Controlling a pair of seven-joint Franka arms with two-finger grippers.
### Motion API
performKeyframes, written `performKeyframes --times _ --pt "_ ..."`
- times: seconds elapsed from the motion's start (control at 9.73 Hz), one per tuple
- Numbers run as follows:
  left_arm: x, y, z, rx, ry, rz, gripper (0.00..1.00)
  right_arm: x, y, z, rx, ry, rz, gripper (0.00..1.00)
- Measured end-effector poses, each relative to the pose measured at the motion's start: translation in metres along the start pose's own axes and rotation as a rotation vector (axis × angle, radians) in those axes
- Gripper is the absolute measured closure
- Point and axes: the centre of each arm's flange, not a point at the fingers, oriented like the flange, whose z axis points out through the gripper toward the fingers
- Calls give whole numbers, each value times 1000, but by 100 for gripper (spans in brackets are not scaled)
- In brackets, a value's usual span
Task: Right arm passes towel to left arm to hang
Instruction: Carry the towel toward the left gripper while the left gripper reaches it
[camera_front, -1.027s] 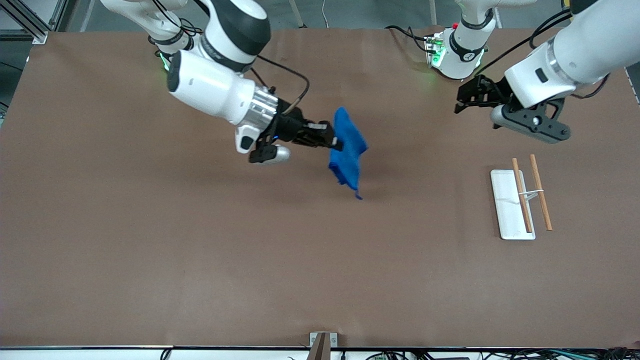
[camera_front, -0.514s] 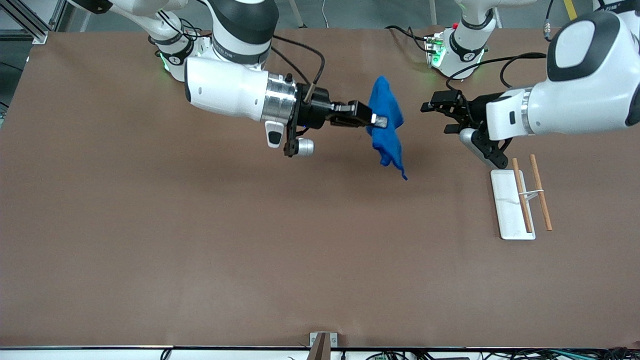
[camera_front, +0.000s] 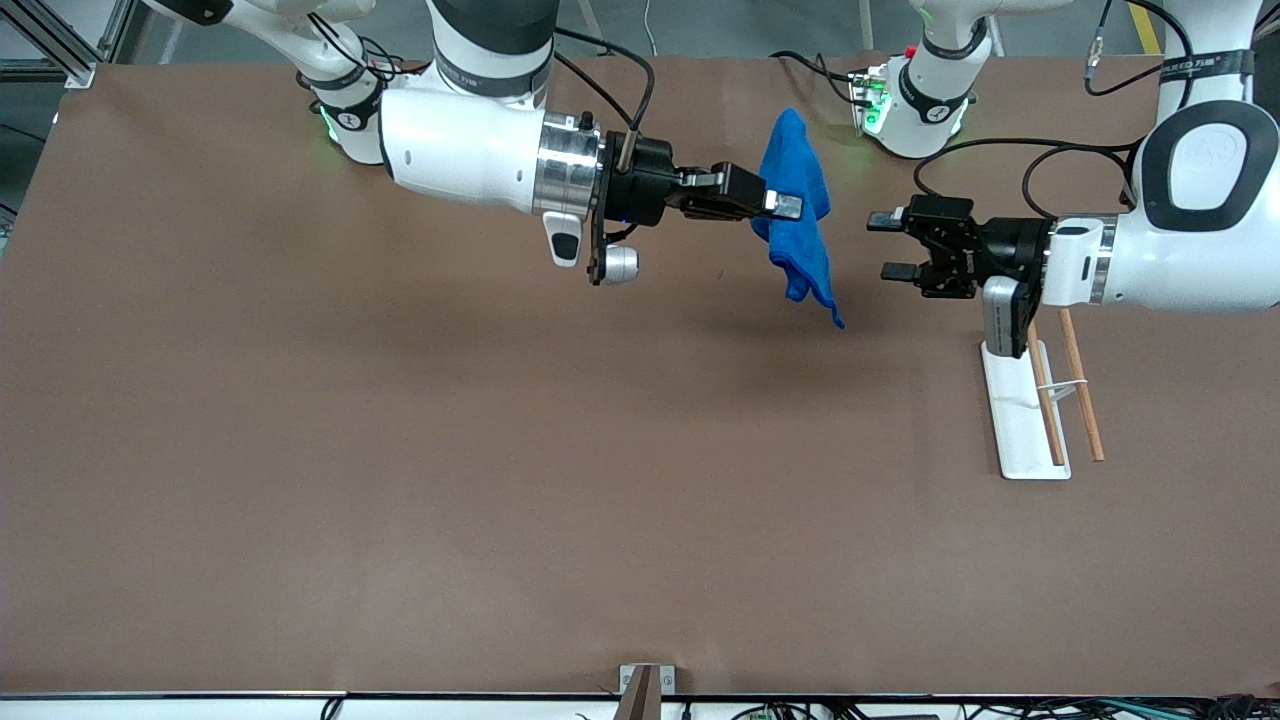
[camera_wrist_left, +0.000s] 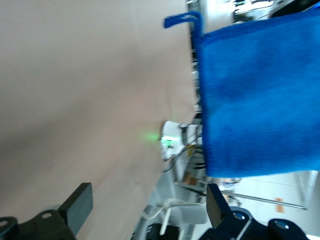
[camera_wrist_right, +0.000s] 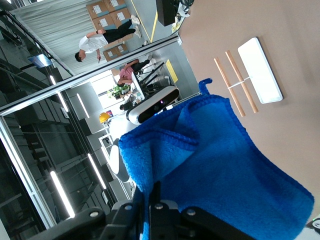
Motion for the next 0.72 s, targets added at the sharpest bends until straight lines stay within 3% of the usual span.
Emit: performKeyframes --times 0.31,0.72 --pt "4 13 -2 -172 68 45 0 -10 2 8 8 5 -5 94" --pt "1 -1 10 -272 122 96 3 -20 3 16 18 20 -9 94"
